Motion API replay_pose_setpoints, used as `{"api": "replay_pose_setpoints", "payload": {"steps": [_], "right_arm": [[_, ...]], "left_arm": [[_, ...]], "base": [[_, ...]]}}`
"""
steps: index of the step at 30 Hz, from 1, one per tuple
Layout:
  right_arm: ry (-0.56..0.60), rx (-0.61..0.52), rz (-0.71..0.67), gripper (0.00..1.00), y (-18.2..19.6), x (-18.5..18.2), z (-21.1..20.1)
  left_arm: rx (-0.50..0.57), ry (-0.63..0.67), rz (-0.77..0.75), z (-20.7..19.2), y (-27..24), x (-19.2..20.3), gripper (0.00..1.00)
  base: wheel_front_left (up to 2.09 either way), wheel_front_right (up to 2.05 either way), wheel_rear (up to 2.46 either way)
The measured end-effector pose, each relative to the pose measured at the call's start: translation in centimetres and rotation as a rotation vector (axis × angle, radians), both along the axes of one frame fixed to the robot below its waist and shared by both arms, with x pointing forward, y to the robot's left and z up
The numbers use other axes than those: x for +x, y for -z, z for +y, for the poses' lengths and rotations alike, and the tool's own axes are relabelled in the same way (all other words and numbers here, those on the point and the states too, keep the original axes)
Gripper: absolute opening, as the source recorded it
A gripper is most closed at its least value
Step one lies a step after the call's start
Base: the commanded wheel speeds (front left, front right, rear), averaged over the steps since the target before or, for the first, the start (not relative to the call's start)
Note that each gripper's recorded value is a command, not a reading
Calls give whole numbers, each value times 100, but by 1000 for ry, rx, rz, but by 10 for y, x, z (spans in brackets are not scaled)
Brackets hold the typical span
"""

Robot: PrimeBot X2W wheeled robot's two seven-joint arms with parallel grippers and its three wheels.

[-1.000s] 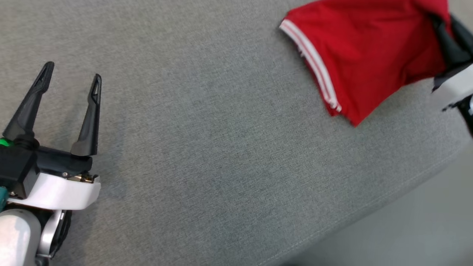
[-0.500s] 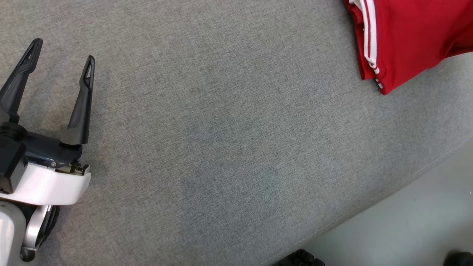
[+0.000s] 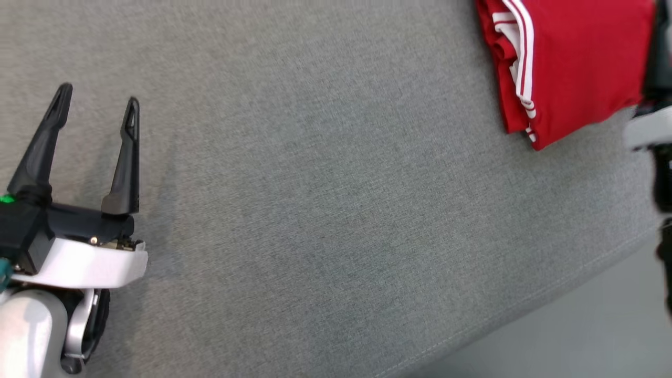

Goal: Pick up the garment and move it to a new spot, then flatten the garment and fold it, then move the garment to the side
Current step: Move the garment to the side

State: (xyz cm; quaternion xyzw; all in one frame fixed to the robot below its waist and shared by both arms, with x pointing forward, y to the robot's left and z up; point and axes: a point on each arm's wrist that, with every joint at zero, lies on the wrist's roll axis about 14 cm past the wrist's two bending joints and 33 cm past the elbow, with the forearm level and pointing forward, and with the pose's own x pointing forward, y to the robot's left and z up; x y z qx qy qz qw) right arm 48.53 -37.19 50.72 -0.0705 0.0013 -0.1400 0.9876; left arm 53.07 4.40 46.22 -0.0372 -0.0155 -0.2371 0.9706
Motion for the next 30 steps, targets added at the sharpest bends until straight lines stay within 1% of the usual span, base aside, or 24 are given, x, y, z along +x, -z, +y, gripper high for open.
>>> {"api": "replay_pose_setpoints", "payload": {"steps": [6, 10, 16, 22, 30], "right_arm": [[-107, 79, -79, 100, -7, -8, 60], [-206, 139, -79, 100, 0, -10, 108], [-319, 202, -69, 100, -1, -16, 161], [-383, 228, -59, 100, -8, -28, 190], [-419, 250, -50, 100, -15, -55, 209]], "left_arm": [[-13, -114, -1, 30, -14, -18, 100], [-18, -202, 0, 56, -21, -31, 100], [-7, -328, 1, 95, -30, -56, 100], [11, -428, -2, 127, -40, -82, 100], [19, -474, -1, 141, -50, -116, 100]], "base": [[0, 0, 0], [0, 0, 0], [0, 0, 0], [0, 0, 0], [0, 0, 0]]}}
